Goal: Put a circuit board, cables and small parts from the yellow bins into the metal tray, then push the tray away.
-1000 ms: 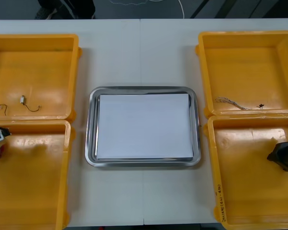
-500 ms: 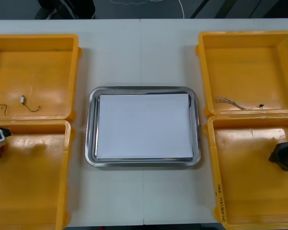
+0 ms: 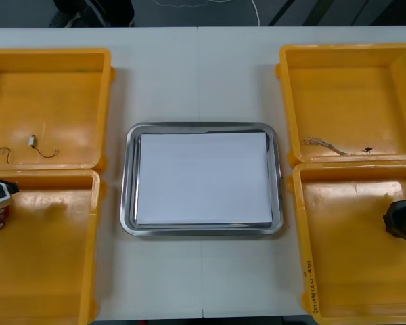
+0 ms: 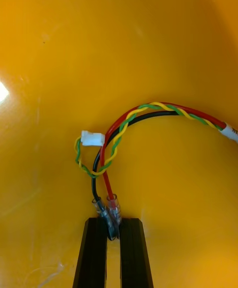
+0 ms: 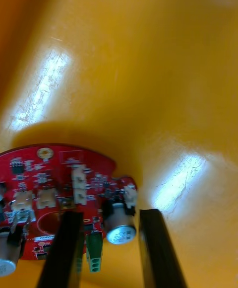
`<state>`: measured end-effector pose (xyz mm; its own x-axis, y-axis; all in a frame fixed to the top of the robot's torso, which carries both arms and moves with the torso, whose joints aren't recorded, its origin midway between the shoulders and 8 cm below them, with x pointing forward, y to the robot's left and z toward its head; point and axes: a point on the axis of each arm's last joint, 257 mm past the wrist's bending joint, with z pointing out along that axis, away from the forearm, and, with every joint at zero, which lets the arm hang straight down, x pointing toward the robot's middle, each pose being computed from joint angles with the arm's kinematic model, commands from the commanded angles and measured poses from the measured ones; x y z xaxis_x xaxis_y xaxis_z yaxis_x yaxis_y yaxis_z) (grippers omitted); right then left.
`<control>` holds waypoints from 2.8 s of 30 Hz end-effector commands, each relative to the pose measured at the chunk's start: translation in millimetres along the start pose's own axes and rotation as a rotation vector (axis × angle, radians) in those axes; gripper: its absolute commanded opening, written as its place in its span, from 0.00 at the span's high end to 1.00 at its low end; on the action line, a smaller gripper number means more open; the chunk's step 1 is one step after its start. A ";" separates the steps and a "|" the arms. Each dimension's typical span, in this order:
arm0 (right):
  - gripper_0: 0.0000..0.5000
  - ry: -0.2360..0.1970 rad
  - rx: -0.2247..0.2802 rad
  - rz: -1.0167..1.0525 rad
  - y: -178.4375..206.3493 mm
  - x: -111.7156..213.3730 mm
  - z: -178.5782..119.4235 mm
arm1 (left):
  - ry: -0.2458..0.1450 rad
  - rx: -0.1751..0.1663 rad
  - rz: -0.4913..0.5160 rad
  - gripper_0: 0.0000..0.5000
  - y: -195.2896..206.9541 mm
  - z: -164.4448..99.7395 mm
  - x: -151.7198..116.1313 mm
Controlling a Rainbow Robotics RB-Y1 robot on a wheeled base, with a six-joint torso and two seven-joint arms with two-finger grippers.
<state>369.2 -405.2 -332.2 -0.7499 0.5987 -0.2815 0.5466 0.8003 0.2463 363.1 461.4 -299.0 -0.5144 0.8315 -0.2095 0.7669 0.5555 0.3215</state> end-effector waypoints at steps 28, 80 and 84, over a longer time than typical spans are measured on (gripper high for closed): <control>1.00 0.245 -0.111 -0.012 80.4 74.4 -85.1 | 0.008 0.113 0.116 1.00 -36.1 -51.2 5.1; 0.00 0.232 -0.048 0.073 81.9 104.3 -59.4 | 0.074 0.116 0.053 0.13 -122.3 -11.6 -23.6; 0.00 0.230 -0.059 -0.033 78.9 97.0 -68.1 | 0.064 0.107 0.050 0.00 -117.2 -14.8 -25.8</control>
<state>310.9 -266.6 -296.0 -0.8003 0.5995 -0.0071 0.5678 0.7617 0.3119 281.0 379.6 -323.6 -0.4373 0.8929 -0.1070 0.8645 0.4502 0.2234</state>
